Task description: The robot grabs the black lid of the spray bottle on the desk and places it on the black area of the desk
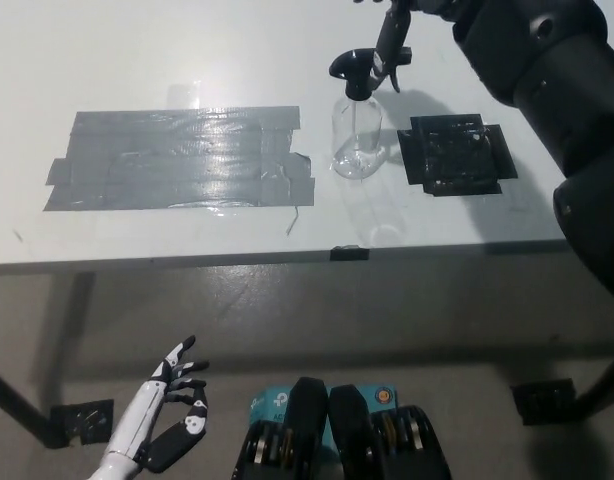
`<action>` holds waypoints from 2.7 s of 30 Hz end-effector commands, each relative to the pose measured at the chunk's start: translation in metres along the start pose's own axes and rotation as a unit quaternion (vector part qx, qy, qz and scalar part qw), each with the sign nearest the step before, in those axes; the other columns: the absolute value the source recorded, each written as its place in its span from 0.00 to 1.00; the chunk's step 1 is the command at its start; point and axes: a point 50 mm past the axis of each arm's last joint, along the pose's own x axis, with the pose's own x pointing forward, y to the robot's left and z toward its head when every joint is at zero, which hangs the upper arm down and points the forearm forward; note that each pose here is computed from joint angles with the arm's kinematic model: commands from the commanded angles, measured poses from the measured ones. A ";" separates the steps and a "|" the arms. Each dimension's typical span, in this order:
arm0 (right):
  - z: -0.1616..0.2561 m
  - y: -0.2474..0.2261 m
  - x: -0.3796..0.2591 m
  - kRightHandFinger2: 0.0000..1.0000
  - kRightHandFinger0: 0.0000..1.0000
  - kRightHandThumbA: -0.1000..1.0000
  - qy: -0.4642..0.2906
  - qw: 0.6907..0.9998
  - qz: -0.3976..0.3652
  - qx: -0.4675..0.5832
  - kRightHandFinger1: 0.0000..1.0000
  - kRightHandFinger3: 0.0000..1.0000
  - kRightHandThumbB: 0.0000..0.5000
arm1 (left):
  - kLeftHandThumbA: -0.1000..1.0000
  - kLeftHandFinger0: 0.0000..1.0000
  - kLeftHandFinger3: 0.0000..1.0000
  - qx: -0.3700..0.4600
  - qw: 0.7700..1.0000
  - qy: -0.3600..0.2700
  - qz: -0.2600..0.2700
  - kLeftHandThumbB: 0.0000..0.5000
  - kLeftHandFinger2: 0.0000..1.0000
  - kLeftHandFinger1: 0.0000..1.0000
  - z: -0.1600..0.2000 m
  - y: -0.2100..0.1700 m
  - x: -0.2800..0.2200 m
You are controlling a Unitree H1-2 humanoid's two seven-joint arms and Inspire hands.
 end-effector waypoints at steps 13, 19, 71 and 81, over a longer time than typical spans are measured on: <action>0.008 -0.005 0.000 1.00 1.00 0.91 -0.006 0.999 -0.041 0.029 1.00 1.00 0.91 | 0.32 0.65 1.00 0.020 0.999 -0.025 0.011 0.30 0.83 0.72 0.011 0.011 0.003; 0.007 -0.004 0.002 1.00 1.00 0.82 -0.011 0.996 -0.062 0.056 1.00 1.00 0.97 | 0.32 0.64 1.00 0.024 0.999 -0.029 0.013 0.30 0.82 0.71 0.013 0.012 0.006; -0.025 -0.026 -0.011 0.71 0.65 0.07 -0.042 0.984 -0.091 0.149 0.60 0.60 0.74 | 0.29 0.59 0.97 0.037 0.998 -0.056 0.006 0.31 0.74 0.65 0.027 0.020 0.029; -0.050 -0.071 -0.041 0.53 0.49 0.00 -0.092 0.953 -0.123 0.261 0.49 0.46 0.66 | 0.30 0.59 0.97 0.041 0.997 -0.058 0.001 0.30 0.73 0.64 0.027 0.020 0.034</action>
